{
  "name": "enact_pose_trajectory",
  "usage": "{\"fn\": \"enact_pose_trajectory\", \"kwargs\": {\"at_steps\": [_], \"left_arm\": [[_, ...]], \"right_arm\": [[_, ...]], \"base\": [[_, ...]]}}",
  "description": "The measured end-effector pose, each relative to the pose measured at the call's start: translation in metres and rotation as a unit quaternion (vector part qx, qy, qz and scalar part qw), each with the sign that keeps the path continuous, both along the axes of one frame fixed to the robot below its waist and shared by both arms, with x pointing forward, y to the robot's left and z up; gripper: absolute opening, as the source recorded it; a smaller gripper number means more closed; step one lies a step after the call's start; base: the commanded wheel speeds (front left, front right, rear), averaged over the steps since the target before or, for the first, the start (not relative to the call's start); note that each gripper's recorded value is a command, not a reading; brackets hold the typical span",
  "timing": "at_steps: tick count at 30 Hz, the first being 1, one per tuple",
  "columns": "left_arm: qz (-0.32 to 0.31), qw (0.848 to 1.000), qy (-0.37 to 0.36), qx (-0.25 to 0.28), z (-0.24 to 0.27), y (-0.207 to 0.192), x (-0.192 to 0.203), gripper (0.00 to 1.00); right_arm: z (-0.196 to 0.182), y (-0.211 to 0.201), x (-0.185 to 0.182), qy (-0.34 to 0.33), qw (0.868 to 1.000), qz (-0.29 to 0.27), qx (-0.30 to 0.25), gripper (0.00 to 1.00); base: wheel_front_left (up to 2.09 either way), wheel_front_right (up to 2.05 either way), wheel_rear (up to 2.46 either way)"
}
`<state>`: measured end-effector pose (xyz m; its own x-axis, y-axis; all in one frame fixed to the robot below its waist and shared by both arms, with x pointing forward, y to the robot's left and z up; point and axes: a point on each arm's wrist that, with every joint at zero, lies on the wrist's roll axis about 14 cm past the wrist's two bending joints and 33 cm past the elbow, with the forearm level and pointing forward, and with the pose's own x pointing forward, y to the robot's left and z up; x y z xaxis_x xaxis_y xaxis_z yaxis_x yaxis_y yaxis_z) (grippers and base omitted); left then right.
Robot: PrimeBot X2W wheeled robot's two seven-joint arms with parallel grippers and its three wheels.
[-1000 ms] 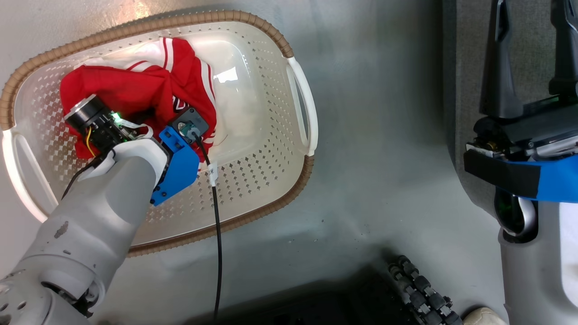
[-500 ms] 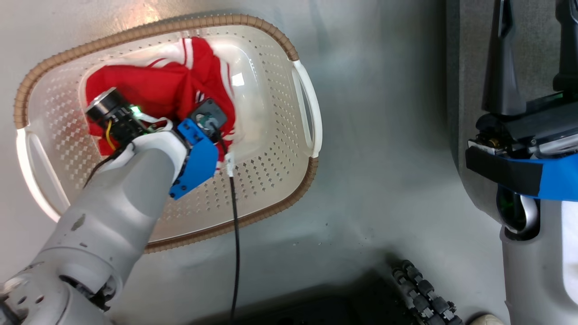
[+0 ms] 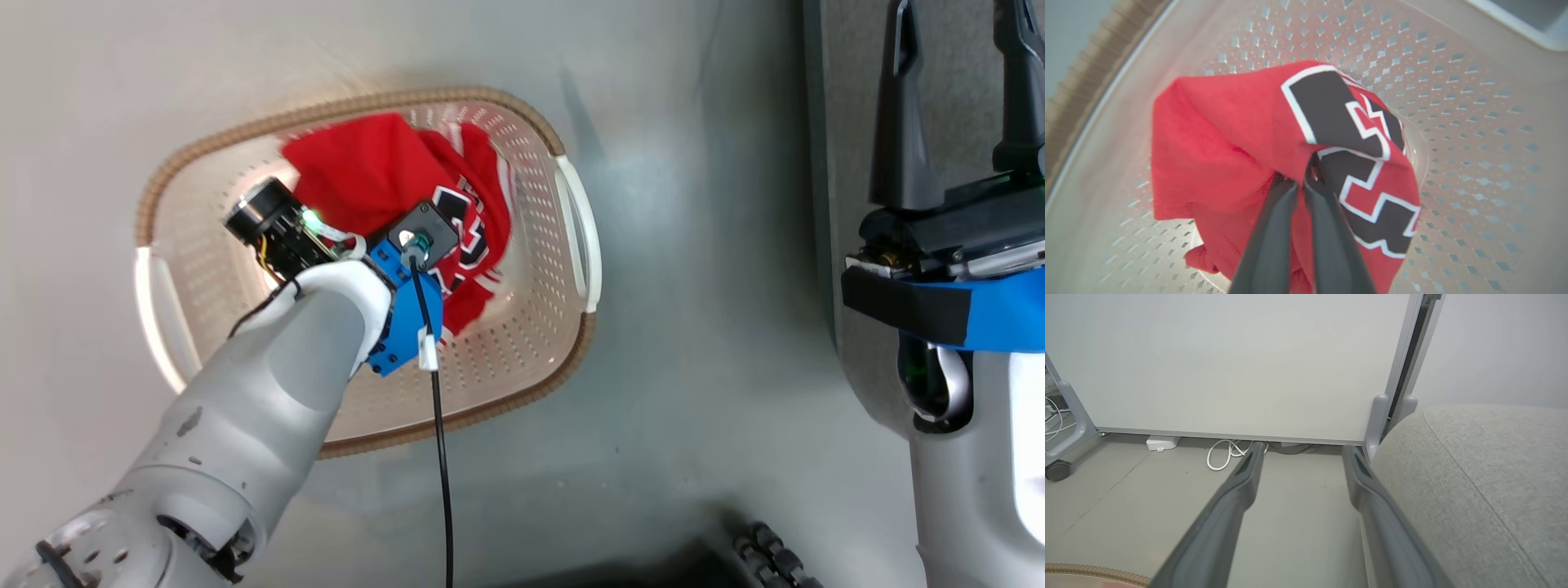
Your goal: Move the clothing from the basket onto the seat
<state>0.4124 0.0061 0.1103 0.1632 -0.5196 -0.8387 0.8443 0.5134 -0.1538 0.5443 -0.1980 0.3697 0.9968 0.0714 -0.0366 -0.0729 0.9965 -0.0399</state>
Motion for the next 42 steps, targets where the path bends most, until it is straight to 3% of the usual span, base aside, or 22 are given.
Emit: {"fn": "enact_pose_trajectory", "kwargs": {"at_steps": [18, 27, 42], "left_arm": [[0.09, 0.981, -0.143, -0.1, 0.142, -0.006, 0.047, 0.0], [0.137, 0.95, -0.236, -0.152, 0.228, -0.003, 0.068, 0.0], [0.185, 0.89, -0.341, -0.24, 0.351, 0.002, 0.056, 0.0]], "right_arm": [[0.083, 0.009, -0.027, -0.052, 0.998, 0.007, 0.017, 1.0], [0.118, 0.013, -0.054, -0.072, 0.997, 0.008, 0.028, 1.0], [0.162, 0.016, -0.114, -0.101, 0.994, 0.004, 0.042, 1.0]], "base": [[0.0, 0.0, 0.0], [0.0, 0.0, 0.0], [0.0, 0.0, 0.0]]}}
